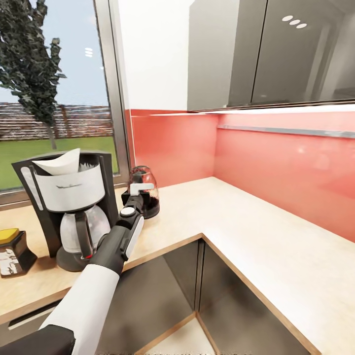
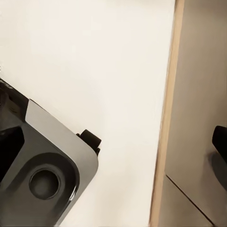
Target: Set up a coffee station on the kitchen countertop: keep the coffee maker on the countertop, move the bottle of coffee from the kitchen shelf to the counter next to the coffee maker, place a paper coffee filter on top of the coffee maker, put the saucer next to the coffee maker with the coffee cup on the saucer, and place the electric kettle next to the coffee maker.
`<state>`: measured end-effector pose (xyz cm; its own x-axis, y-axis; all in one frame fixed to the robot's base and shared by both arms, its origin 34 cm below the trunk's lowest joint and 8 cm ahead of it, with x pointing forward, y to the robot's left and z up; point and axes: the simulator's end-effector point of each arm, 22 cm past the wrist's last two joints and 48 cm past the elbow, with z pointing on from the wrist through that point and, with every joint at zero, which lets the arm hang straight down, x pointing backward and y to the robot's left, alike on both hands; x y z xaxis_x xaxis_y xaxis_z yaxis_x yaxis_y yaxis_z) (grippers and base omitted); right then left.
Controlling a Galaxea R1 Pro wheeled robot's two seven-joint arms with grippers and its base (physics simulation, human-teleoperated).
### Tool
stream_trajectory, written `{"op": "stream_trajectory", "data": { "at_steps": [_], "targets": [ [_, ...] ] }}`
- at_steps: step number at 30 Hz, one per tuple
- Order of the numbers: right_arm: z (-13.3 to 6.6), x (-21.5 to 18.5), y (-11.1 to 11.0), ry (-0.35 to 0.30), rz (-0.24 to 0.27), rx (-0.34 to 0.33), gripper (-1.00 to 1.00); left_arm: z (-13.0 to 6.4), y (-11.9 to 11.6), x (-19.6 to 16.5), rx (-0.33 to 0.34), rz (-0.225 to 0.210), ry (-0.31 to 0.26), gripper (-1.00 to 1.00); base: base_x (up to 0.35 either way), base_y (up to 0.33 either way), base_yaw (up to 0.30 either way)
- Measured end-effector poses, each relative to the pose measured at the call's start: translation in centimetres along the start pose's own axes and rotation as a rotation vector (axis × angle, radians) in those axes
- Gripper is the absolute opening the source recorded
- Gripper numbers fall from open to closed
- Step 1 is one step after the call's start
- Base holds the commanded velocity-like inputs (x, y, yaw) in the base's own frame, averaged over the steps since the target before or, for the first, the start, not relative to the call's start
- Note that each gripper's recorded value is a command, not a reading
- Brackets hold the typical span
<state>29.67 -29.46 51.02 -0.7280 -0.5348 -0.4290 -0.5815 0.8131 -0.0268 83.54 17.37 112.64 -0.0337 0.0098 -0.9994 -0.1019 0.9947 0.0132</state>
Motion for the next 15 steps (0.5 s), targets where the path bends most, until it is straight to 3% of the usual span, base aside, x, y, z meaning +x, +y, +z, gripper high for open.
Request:
{"op": "stream_trajectory", "data": {
  "at_steps": [5,10,15],
  "targets": [
    [0.0,0.2,0.2,0.006,0.002,-0.004,1.00,0.2,0.0,0.5,-0.002,0.001,0.008,-1.00,0.000,0.000,0.000],
    [0.0,0.3,0.2,0.009,0.003,-0.006,1.00,0.2,2.4,0.7,-0.111,0.001,0.010,-1.00,0.000,0.000,0.000],
    [0.0,0.4,0.2,0.009,0.004,-0.006,1.00,0.1,3.1,0.8,-0.141,-0.001,0.011,-1.00,0.000,0.000,0.000]
  ]
}}
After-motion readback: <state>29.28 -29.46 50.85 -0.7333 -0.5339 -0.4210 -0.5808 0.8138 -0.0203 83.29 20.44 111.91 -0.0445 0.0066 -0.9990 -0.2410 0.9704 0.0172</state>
